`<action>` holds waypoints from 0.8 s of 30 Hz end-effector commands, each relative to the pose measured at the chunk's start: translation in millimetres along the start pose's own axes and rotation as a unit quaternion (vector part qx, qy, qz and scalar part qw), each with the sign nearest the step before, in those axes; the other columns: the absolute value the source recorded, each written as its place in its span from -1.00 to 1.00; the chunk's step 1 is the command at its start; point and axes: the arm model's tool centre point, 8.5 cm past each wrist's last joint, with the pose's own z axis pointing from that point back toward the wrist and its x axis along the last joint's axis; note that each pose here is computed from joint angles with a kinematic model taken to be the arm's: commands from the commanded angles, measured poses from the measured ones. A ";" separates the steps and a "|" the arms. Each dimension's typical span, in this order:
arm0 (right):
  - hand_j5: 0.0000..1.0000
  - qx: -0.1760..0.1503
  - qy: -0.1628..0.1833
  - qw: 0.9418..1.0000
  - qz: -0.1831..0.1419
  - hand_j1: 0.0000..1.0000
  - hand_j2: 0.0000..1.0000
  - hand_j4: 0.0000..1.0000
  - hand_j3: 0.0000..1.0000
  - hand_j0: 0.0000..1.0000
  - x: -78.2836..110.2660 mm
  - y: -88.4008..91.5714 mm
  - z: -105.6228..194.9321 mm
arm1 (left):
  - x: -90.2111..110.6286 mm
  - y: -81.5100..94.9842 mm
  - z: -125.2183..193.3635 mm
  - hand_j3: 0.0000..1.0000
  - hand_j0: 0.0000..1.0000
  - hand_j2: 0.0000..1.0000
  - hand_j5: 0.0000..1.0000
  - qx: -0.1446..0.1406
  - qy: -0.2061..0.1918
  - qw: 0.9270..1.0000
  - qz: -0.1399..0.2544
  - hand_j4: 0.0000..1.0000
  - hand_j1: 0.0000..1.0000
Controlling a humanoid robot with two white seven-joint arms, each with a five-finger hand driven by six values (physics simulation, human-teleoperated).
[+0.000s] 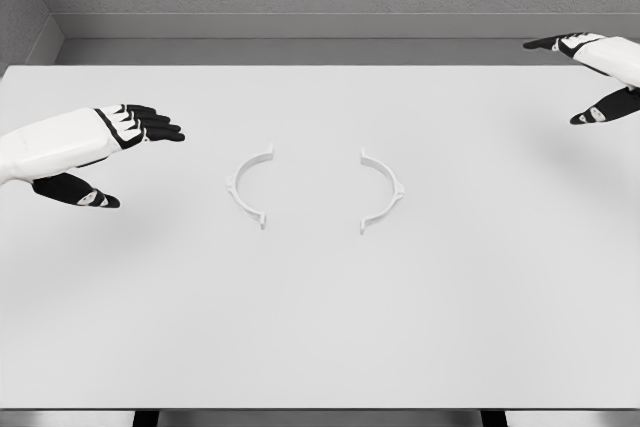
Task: Assemble PVC drainage pipe clamps
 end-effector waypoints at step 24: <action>1.00 0.095 -0.139 0.984 -0.062 1.00 1.00 1.00 1.00 1.00 93.4 97.2 -112.3 | -27.7 -13.8 -83.4 1.00 1.00 1.00 1.00 -0.003 0.015 0.999 -0.035 1.00 1.00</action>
